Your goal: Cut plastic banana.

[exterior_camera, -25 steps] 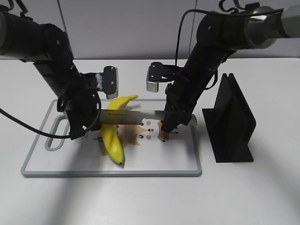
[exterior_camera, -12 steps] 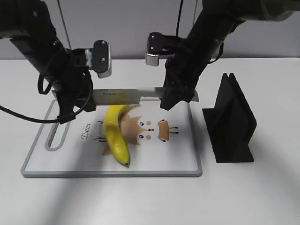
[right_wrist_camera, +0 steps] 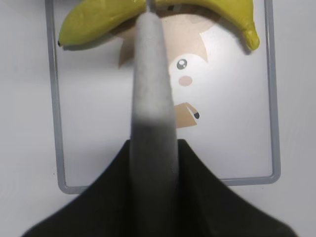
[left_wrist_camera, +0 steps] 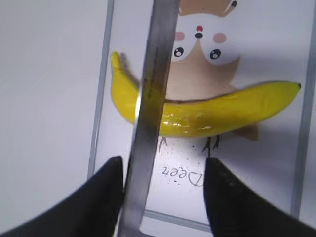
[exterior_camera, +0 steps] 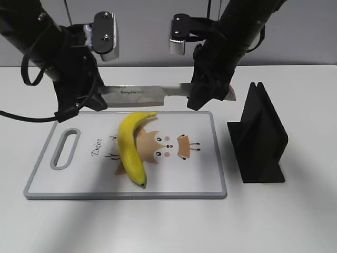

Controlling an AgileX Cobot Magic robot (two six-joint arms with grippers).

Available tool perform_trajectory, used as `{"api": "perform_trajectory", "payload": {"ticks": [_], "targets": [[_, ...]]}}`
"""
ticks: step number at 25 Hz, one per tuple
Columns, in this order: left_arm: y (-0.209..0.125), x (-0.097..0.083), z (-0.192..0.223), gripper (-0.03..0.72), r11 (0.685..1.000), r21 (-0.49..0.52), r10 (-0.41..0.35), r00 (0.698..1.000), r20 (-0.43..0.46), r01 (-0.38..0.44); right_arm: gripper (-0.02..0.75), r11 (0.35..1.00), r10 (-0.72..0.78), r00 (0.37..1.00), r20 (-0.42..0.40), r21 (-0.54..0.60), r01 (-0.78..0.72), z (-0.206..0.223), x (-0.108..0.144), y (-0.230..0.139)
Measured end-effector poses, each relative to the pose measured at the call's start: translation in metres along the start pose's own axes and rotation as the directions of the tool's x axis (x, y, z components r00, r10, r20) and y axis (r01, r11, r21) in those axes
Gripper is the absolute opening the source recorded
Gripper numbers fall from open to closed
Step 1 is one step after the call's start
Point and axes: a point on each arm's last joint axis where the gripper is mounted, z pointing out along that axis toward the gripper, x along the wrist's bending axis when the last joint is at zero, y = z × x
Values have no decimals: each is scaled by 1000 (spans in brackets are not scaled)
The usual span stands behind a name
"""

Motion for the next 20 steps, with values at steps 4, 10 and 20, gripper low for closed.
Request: {"api": "perform_trajectory", "payload": {"ticks": [4, 10, 20], "targets": [[5, -2, -16, 578, 1000, -27, -15, 1000, -23, 14, 178, 1000, 16, 1000, 22, 8, -16, -7, 0, -1], [15, -1, -52, 597, 988, -66, -148, 983, -109, 142, 176, 997, 76, 996, 47, 11, -76, -29, 7, 1], [16, 0, -121, 591, 885, -90, -461, 833, -307, 457, 176, 970, 242, 967, 80, -39, -240, -77, 29, 8]]}}
